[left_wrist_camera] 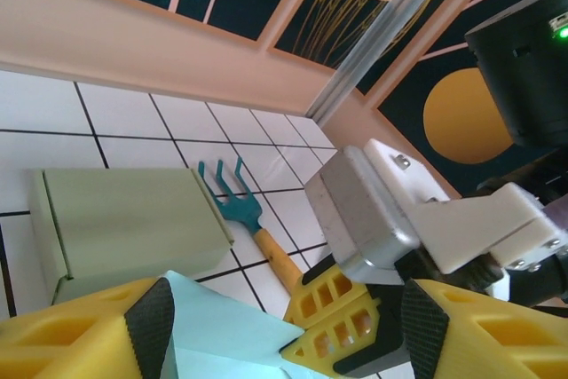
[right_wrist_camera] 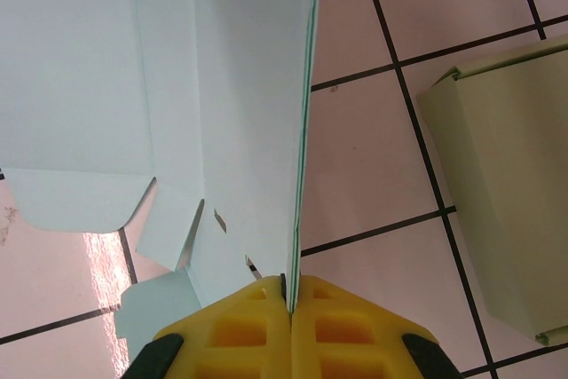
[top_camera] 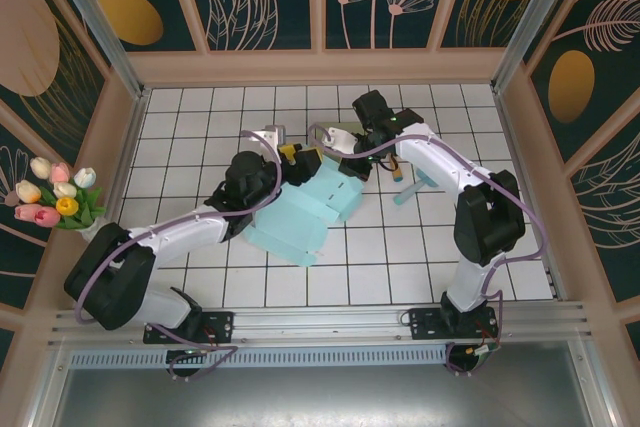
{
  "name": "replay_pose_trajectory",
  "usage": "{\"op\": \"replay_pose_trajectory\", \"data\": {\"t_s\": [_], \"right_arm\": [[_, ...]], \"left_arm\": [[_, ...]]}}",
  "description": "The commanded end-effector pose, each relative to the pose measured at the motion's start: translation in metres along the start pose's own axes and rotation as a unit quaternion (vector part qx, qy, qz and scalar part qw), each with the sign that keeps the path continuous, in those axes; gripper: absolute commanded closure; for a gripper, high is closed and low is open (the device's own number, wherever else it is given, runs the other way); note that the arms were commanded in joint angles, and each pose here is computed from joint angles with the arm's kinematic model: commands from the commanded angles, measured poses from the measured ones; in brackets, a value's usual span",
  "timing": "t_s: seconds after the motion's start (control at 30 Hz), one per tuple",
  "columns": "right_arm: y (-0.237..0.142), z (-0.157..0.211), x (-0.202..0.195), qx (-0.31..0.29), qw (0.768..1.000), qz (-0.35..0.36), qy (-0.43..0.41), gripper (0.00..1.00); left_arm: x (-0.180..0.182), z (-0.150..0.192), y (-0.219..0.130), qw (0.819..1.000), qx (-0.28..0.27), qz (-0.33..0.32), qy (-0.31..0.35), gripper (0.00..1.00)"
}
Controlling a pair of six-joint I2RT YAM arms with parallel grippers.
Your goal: Fold the paper box
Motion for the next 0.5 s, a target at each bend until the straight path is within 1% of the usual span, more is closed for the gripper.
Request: {"op": "replay_pose_trajectory", "data": {"t_s": [0.0,0.13,0.23,0.3,0.47], "right_arm": [[0.005,0.002,0.006,-0.010,1.000,-0.028,-0.010,1.00],[0.006,0.003,0.005,-0.007,1.000,-0.027,-0.009,1.00],[0.008,0.003,0.006,0.000,1.000,-0.026,-0.008,1.00],[0.010,0.003,0.006,0.004,1.000,-0.026,-0.009,1.00],[0.010,0.001,0.008,0.004,1.000,-0.026,-0.013,1.00]], "left_arm": [[0.009,0.009,-0.006,1.000,0.003,-0.008,0.009,0.29],[0.027,0.007,-0.029,0.997,-0.013,-0.074,0.026,0.27],[0.043,0.008,-0.052,0.994,-0.026,-0.103,0.034,0.22],[0.052,0.011,-0.063,0.993,-0.028,-0.114,0.031,0.20],[0.063,0.019,-0.066,0.991,-0.022,-0.133,0.022,0.19]]}}
Point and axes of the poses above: each hand's point on the last joint's axis, 136 mm out from that joint toward the fingers, its own y axis out along the fingers, its own x axis along the line the jaws close on, z = x × y, the point moved 10 cm from there along -y, back along the fingers, and after that the axes turned 7 degrees about -y, right-handed, at the moved point
